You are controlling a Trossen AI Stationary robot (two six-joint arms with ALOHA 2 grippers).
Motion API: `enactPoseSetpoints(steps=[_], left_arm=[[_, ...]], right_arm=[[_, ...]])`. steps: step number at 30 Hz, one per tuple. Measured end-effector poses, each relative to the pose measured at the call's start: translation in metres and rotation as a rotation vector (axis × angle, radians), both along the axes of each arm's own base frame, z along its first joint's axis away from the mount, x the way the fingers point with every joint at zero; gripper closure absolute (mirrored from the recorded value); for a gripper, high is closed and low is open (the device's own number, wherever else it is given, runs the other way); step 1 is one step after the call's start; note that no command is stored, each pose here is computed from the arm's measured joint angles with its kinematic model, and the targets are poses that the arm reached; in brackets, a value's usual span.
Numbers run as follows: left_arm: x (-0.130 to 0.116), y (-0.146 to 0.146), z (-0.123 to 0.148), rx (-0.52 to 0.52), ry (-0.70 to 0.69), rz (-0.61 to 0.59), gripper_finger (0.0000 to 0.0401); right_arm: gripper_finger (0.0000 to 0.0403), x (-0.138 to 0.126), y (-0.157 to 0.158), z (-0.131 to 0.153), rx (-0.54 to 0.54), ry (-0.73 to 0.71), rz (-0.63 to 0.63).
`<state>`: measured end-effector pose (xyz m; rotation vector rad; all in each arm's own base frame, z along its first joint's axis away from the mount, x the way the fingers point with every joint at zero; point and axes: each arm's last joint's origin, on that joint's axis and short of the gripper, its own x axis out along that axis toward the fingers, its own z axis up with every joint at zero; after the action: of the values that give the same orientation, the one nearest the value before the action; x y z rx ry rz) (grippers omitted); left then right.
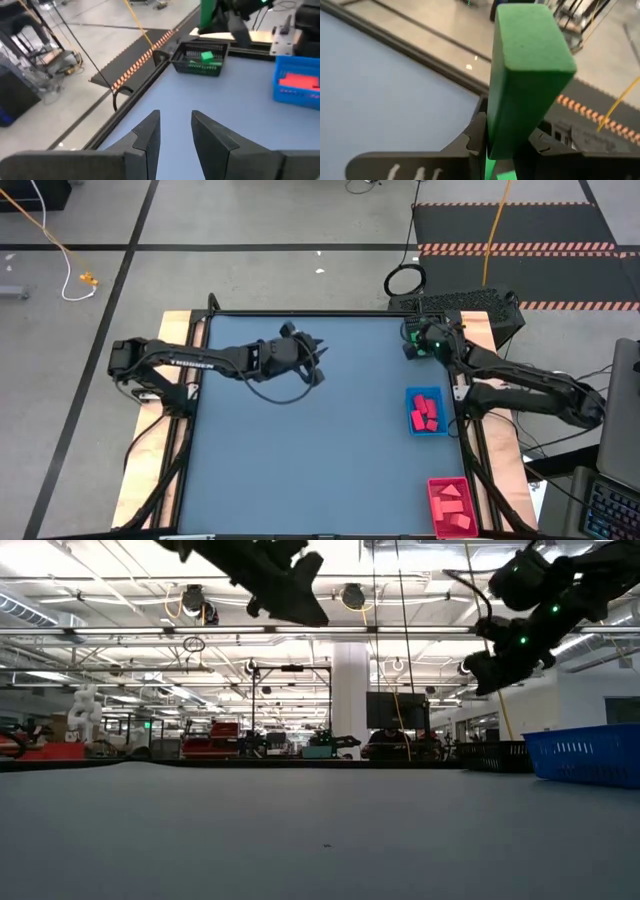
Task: Sort & place blocks by color
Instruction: Put the green block into the black bin, then return to Home Position
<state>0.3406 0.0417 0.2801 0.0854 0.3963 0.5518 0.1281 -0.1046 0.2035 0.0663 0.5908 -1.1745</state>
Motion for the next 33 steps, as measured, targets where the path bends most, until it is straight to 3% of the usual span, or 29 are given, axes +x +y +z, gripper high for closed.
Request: enactPoseSetpoints(steps=[5, 13, 17, 29, 33], left_arm=[[-0.006, 0.018, -0.005, -0.063, -0.036, -0.032, 0.0288], [-0.014, 0.026, -0.013, -0.076, -0.011, -0.031, 0.0288], [-0.015, 0.026, -0.017, -0.073, 0.009, -0.031, 0.0288], [-0.016, 0.026, -0.018, -0.115, 0.002, -0.005, 0.0288], [-0.014, 0.022, -0.016, -0.108, -0.010, -0.029, 0.0288]], right_arm=[[0.0353, -0.005, -0.009, -0.007, 0.080, -0.010, -0.035], [0.0207, -0.005, -0.009, -0.008, 0.102, -0.044, -0.056], [0.0170, -0.005, -0.008, -0.008, 0.109, -0.053, -0.040], [0.0173, 0.003, -0.004, -0.008, 0.249, -0.184, 0.175], [0.0178, 0.008, -0.001, -0.008, 0.317, -0.256, 0.322]])
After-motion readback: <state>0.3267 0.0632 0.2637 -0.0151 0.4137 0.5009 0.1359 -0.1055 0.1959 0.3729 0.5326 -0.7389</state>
